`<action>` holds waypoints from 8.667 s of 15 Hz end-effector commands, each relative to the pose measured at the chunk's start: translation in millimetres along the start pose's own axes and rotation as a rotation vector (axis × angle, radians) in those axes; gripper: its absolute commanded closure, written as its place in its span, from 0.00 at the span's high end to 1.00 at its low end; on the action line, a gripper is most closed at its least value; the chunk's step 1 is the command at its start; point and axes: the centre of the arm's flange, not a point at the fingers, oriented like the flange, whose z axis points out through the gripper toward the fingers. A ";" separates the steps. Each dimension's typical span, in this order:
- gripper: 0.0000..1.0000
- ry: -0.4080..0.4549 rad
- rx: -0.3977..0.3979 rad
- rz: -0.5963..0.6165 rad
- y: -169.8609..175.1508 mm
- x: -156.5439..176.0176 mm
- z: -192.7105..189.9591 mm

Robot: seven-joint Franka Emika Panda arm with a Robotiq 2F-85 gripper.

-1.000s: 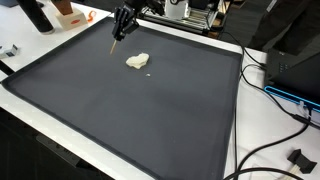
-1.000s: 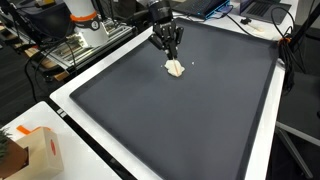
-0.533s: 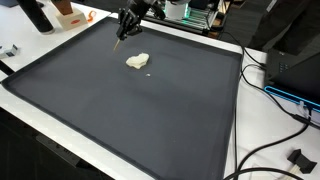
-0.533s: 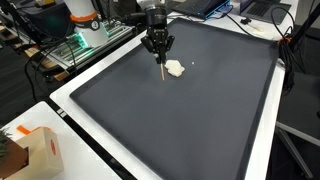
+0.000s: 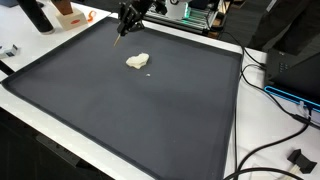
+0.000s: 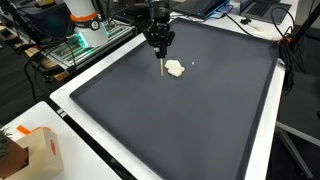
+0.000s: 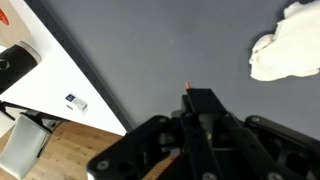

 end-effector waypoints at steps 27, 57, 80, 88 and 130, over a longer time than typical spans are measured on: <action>0.03 -0.126 -0.069 -0.461 -63.4 14.6 -2.8; 0.03 -0.112 0.501 -0.592 7.5 14.8 -99.4; 0.03 -0.196 0.489 -0.318 -11.3 39.3 -37.2; 0.03 -0.220 0.467 -0.289 -10.6 44.6 -16.6; 0.03 -0.384 0.446 -0.349 -23.6 50.4 25.6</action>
